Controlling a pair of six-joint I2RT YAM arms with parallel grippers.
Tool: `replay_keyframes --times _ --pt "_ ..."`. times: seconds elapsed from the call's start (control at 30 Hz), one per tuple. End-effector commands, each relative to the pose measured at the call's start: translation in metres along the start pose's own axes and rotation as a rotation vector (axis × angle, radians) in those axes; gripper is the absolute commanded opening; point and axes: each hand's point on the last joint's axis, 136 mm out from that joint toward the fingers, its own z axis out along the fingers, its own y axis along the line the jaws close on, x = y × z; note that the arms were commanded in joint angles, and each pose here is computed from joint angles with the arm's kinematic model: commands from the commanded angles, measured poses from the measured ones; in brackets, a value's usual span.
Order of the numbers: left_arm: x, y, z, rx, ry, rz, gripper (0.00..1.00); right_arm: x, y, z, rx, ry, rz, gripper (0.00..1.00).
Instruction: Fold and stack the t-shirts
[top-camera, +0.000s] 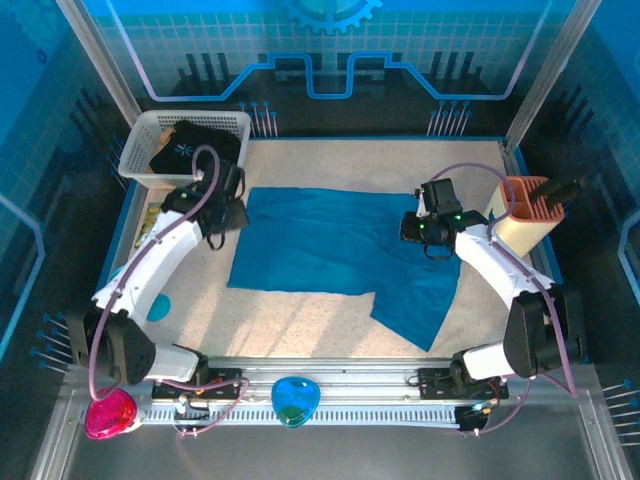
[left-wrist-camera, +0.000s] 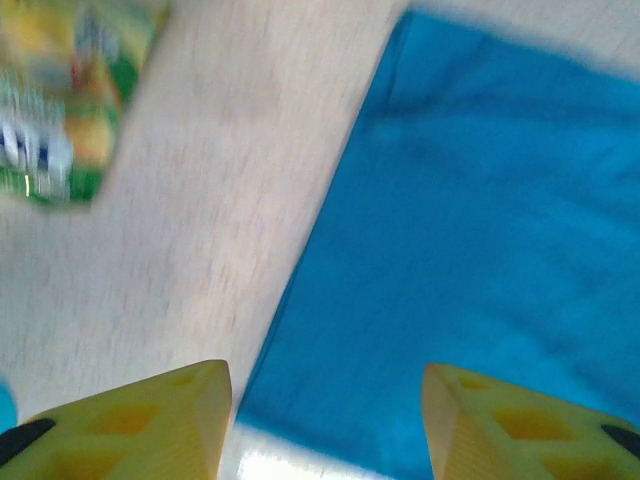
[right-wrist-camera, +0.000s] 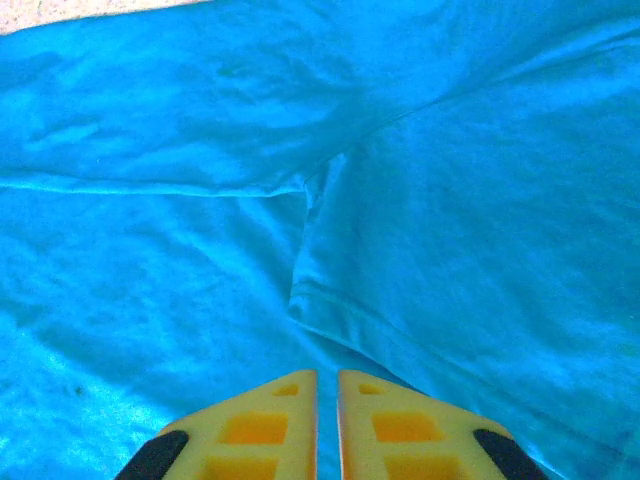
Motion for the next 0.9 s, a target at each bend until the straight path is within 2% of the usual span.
replay_keyframes --times 0.0,0.07,0.17,0.4,0.87 --pt "0.08 0.023 0.024 -0.051 0.266 -0.079 0.56 0.001 0.003 -0.012 -0.016 0.012 -0.04 0.16" --pt "0.096 0.03 0.035 -0.049 0.299 -0.137 0.56 0.001 0.008 -0.013 -0.045 0.011 -0.046 0.18" --pt "0.111 0.034 0.051 -0.024 0.322 -0.235 0.51 0.003 0.016 -0.012 -0.096 0.018 -0.051 0.21" --pt "0.116 0.041 0.081 -0.015 0.286 -0.394 0.52 0.014 0.017 -0.004 -0.118 0.042 -0.063 0.24" --pt "0.12 0.044 0.12 -0.031 0.266 -0.479 0.5 0.017 0.018 -0.003 -0.126 0.055 -0.065 0.25"
